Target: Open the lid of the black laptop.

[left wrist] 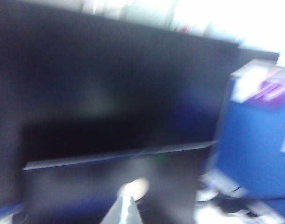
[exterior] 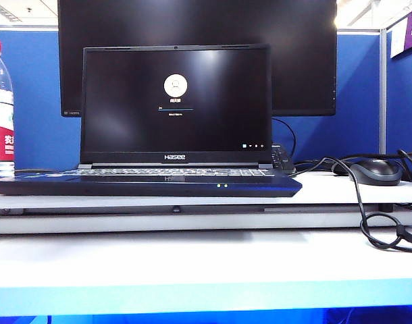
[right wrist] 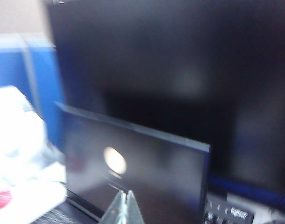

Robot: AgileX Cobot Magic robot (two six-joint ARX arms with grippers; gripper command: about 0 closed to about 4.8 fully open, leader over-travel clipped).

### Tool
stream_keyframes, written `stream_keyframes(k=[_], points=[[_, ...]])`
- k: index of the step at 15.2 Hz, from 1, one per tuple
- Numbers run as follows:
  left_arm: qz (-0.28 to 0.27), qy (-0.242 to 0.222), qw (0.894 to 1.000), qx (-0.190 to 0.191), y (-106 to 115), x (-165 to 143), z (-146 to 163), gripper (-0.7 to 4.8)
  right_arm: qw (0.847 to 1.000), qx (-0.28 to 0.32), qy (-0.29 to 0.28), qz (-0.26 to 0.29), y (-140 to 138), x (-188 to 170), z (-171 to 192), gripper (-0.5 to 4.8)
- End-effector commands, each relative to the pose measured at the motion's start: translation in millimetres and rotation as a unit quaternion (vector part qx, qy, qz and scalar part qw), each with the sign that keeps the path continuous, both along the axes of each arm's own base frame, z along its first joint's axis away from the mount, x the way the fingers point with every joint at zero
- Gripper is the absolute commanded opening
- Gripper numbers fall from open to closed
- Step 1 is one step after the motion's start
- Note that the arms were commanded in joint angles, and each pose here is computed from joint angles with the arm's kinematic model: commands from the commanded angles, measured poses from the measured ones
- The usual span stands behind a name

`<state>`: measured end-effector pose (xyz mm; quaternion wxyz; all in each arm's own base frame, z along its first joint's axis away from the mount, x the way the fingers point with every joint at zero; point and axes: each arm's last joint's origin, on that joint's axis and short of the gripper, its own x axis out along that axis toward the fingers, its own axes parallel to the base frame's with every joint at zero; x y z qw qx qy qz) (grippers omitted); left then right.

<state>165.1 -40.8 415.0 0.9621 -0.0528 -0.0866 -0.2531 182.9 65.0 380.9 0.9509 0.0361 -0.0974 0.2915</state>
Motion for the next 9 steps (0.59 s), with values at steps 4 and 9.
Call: stream_keyframes(k=[4, 9], points=[[-0.009, 0.024, 1.0, -0.015, 17, -99, -87, -0.05, 0.998, 0.008, 0.008, -0.064, -41, -120, -20, -0.04], [-0.015, 0.006, 0.999, -0.027, 28, -145, -106, -0.03, 0.998, 0.007, 0.011, -0.065, -59, -178, -46, -0.04]])
